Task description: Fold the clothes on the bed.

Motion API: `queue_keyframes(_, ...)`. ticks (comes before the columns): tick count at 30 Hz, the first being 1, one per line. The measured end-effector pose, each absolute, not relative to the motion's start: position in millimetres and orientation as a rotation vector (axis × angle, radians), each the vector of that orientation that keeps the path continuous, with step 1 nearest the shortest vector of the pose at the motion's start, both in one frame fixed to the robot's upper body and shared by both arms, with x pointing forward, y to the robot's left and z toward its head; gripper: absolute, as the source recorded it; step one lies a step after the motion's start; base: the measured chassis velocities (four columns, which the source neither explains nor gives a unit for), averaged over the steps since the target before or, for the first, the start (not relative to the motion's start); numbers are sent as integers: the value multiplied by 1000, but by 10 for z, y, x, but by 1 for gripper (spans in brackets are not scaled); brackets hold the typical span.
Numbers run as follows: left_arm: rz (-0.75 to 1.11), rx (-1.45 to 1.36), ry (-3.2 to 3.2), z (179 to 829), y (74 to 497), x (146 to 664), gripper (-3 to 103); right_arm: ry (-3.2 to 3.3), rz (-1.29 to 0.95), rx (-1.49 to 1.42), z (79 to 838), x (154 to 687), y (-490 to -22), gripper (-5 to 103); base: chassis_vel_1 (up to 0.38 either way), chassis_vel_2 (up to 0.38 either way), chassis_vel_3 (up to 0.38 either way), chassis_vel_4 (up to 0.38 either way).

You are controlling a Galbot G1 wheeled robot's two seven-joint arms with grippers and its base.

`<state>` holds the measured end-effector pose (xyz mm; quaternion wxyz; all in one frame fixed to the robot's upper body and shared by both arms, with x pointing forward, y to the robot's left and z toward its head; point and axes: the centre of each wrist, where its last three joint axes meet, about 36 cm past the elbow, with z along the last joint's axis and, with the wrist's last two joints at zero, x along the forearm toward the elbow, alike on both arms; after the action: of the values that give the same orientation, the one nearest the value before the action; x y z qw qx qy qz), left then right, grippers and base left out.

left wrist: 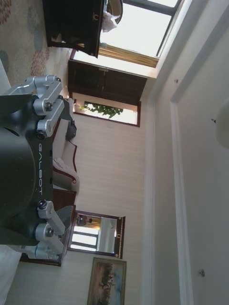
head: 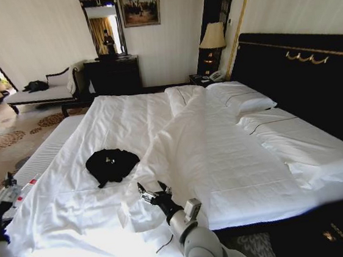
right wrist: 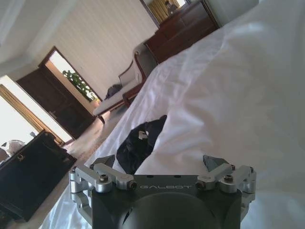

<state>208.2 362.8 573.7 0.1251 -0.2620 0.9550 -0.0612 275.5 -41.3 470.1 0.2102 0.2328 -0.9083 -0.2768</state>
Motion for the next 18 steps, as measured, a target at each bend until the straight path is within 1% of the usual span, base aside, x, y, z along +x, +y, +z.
queue_keyframes(4, -116, -748, 2779, 5738, 3623, 2093, 100, -2604, -675, 594, 4583, 3006, -291, 100, 0, 0, 0, 0)
queue_keyframes(10, -52, -753, 2756, 5795, 3696, 2078, 100, -2543, -601, 551, 4655, 3087, -123, 100, 0, 0, 0, 0)
queue_keyframes(14, 2, -797, 2742, 5796, 3839, 2052, 100, -2505, -423, 491, 4670, 3095, 53, 100, 0, 0, 0, 0)
queue_keyframes(15, 2, -797, 2742, 5796, 3839, 2052, 100, -2505, -423, 491, 4670, 3095, 53, 100, 0, 0, 0, 0)
queue_keyframes(18, 16, -815, 2739, 5788, 3883, 2035, 100, -2463, -267, 456, 4692, 3096, 172, 100, 0, 0, 0, 0)
